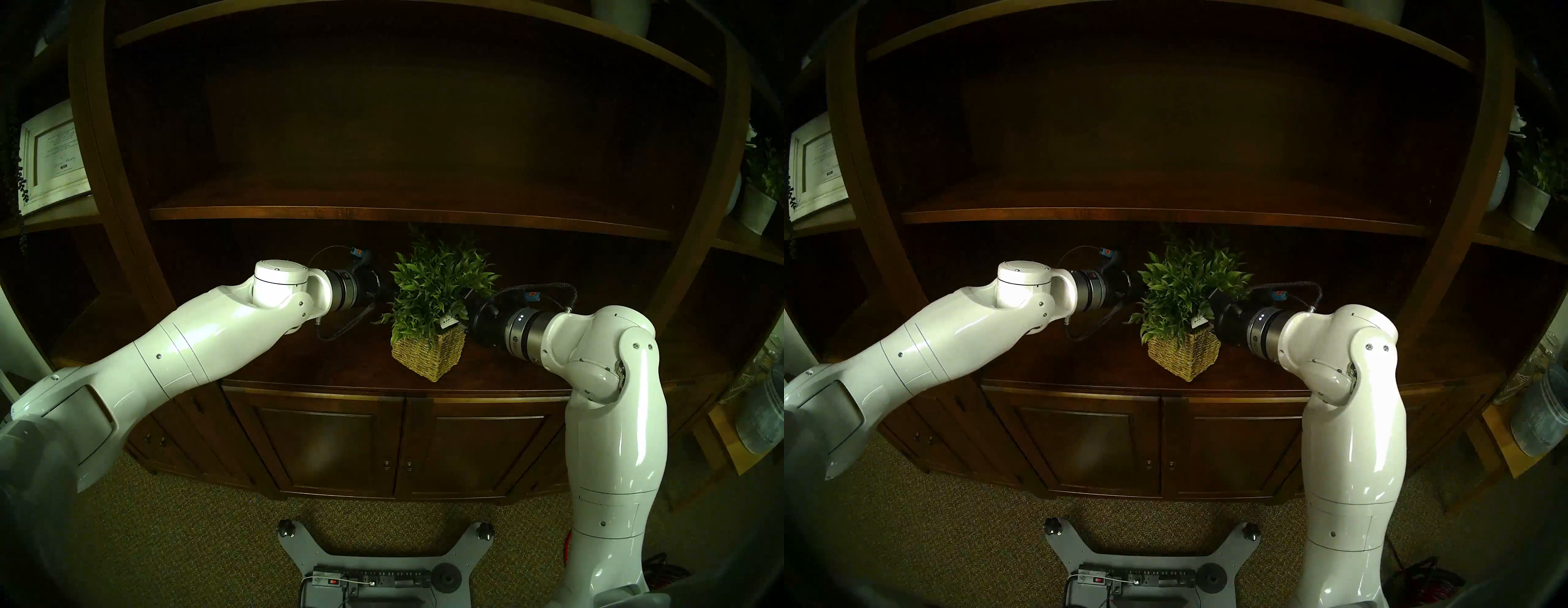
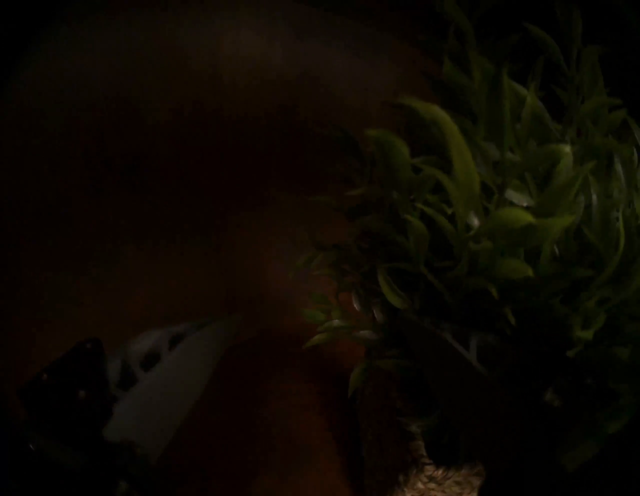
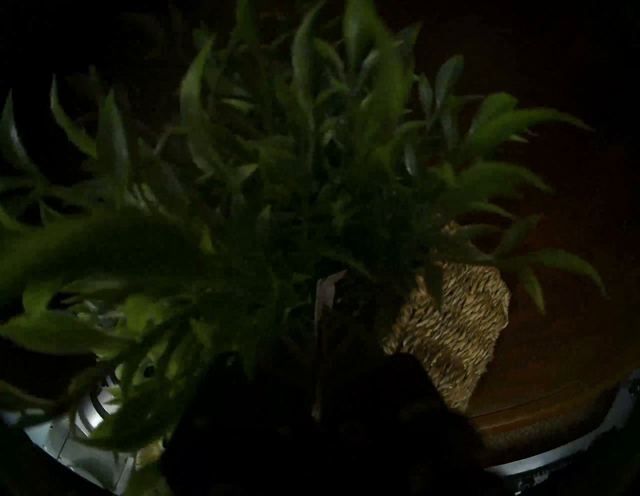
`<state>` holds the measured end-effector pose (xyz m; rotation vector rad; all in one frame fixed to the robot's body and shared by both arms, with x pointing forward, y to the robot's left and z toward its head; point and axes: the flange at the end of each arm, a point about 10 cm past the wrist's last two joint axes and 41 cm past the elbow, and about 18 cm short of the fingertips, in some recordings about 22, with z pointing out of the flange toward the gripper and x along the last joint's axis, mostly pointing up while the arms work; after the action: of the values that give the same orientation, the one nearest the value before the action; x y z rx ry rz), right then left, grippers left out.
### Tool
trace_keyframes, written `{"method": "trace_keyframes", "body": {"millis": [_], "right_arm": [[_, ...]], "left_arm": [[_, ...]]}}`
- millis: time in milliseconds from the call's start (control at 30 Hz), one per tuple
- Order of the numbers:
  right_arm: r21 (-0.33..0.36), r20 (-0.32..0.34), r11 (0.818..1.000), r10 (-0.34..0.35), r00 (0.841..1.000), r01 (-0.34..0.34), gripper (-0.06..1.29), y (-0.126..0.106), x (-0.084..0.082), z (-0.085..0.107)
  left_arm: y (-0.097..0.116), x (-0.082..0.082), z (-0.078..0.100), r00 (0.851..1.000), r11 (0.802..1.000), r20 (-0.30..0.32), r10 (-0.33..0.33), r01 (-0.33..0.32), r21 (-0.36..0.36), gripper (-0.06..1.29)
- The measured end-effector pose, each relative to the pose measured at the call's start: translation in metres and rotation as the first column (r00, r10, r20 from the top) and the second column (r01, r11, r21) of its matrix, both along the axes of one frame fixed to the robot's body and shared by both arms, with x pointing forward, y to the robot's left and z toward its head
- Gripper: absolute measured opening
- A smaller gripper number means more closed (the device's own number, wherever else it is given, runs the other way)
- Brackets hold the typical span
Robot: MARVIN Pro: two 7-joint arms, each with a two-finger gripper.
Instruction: Place the fake decorative plant upright
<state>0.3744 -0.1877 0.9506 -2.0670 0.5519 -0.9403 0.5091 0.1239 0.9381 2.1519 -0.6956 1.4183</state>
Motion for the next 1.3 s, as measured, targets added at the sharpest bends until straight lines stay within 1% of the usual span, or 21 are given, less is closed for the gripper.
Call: {"method": "trace_keyframes", "body": {"millis": [133, 300, 467, 667, 800, 1033, 1133, 1200, 1233, 1300], "right_arm": [[0.003, -0.001, 1.000, 0.009, 1.000, -0.009, -0.04, 0.003, 0.000, -0.001], [0.006, -0.003, 1.000, 0.023, 1.000, -0.023, -0.04, 0.007, -0.001, -0.003], [0.007, -0.005, 0.999, 0.041, 0.999, -0.041, -0.04, 0.012, -0.003, -0.005], [0.000, -0.008, 0.998, 0.065, 0.998, -0.065, -0.04, 0.018, -0.005, -0.009], [-0.021, -0.009, 0.996, 0.083, 0.997, -0.083, -0.04, 0.022, -0.008, -0.011], [-0.071, -0.002, 0.993, 0.094, 0.996, -0.094, -0.04, 0.028, -0.011, -0.011], [-0.090, 0.000, 0.991, 0.098, 0.995, -0.097, -0.01, 0.029, -0.013, -0.011], [-0.100, 0.001, 0.990, 0.098, 0.995, -0.098, 0.08, 0.029, -0.014, -0.012], [-0.104, 0.003, 0.990, 0.099, 0.995, -0.099, 0.21, 0.030, -0.015, -0.011], [-0.110, 0.006, 0.989, 0.101, 0.995, -0.100, 0.39, 0.030, -0.016, -0.011]], "left_arm": [[-0.001, 0.003, 0.005, 1.000, 1.000, 0.002, -0.001, 0.001, -0.006, 1.23], [-0.001, 0.002, 0.006, 1.000, 1.000, -0.003, -0.006, 0.006, -0.007, 1.23], [0.003, -0.002, 0.007, 1.000, 1.000, -0.008, -0.015, 0.015, -0.002, 1.23], [0.014, -0.011, 0.003, 1.000, 1.000, -0.014, -0.024, 0.024, 0.017, 1.23], [0.024, -0.021, -0.003, 1.000, 0.998, -0.013, -0.028, 0.029, 0.053, 1.23], [0.033, -0.030, -0.009, 1.000, 0.995, -0.010, -0.023, 0.024, 0.096, 1.23], [0.036, -0.032, -0.010, 1.000, 0.994, -0.007, -0.015, 0.015, 0.108, 1.23], [0.038, -0.033, -0.010, 1.000, 0.993, -0.005, -0.008, 0.009, 0.114, 1.23], [0.039, -0.033, -0.010, 1.000, 0.993, -0.004, -0.005, 0.005, 0.117, 1.23], [0.040, -0.034, -0.010, 1.000, 0.993, -0.003, -0.001, 0.002, 0.121, 1.23]]}}
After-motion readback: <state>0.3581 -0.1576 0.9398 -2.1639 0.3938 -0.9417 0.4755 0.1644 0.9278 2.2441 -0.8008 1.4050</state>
